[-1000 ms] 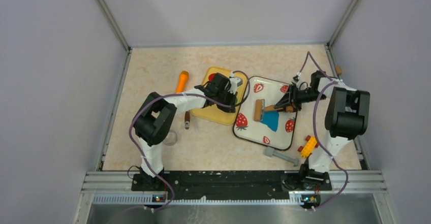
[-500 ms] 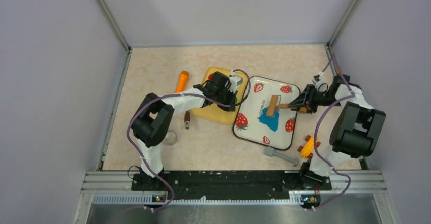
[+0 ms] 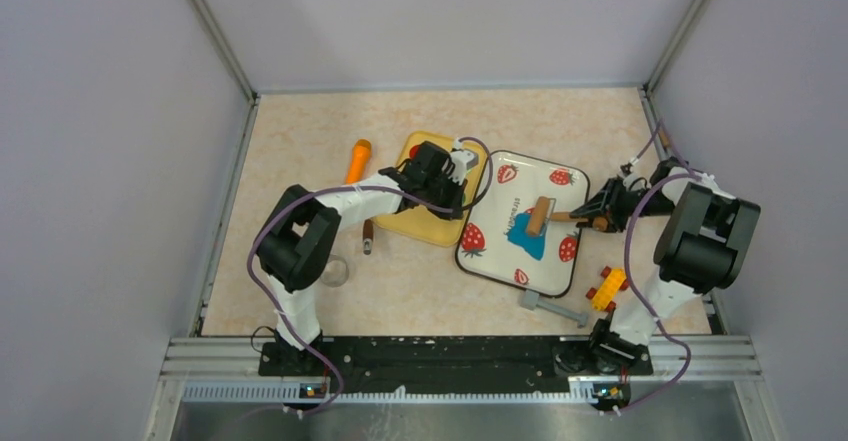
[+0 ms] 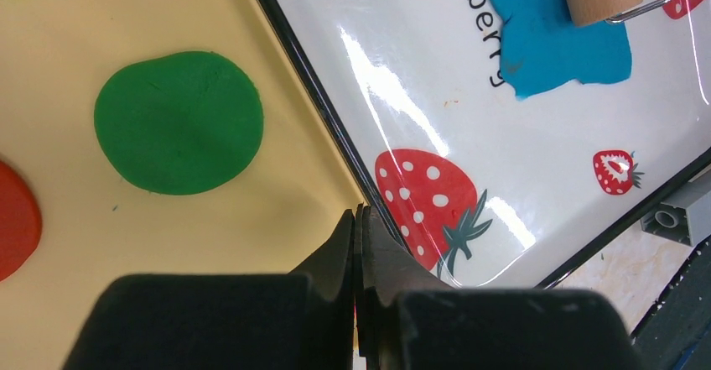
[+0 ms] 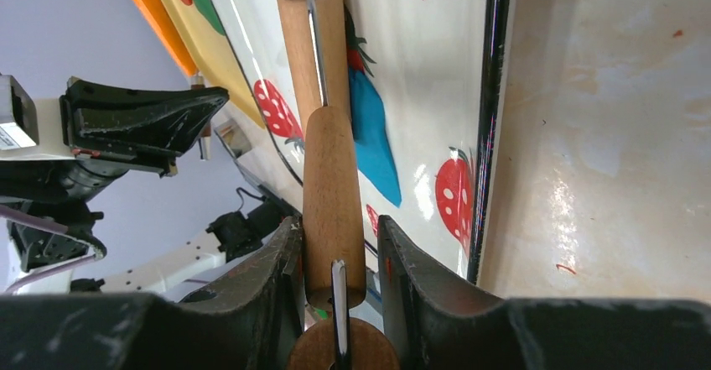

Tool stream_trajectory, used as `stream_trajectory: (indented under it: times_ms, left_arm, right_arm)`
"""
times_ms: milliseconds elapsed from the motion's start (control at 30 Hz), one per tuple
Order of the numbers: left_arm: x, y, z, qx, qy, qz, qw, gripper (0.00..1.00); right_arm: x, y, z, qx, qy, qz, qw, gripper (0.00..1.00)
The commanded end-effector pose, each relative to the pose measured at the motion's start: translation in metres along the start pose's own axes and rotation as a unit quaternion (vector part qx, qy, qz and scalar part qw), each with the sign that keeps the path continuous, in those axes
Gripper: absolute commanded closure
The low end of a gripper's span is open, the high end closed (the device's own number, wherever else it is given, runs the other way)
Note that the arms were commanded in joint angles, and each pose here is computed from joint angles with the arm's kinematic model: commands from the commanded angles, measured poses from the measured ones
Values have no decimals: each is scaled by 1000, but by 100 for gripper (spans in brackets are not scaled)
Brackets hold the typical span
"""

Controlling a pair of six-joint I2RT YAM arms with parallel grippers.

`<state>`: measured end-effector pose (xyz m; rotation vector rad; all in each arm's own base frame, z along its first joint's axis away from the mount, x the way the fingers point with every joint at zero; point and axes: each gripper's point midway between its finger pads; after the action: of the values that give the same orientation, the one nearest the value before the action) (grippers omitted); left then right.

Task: Roll out the dumpling wrappers from the dough

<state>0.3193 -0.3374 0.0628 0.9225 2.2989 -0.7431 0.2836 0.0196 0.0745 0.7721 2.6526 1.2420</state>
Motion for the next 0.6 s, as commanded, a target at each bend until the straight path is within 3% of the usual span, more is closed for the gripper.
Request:
stream_trajectory:
  times_ms: [0,300,567]
  left_arm:
    - [-28,-9,-15,1,-43,32,999,100]
    - [-16,-13,-10,9,-31,27,999,100]
    - [-16,-14,-7,10,-29,28,999,100]
  right_arm:
    - [2,-84,11,180,21,3,983,100]
    - [-3,-78,22,160,27,2,987,100]
    - [0,-77,39,196,46,-43,978,100]
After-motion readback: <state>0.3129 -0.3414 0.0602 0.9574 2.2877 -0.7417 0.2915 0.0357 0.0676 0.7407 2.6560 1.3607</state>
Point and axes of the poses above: each gripper's point midway between its finger pads, its own z axis out along the fingers, its own y axis along the line the jaws close on, x = y × z, and after that the axes turned 4 degrees about z, right-handed
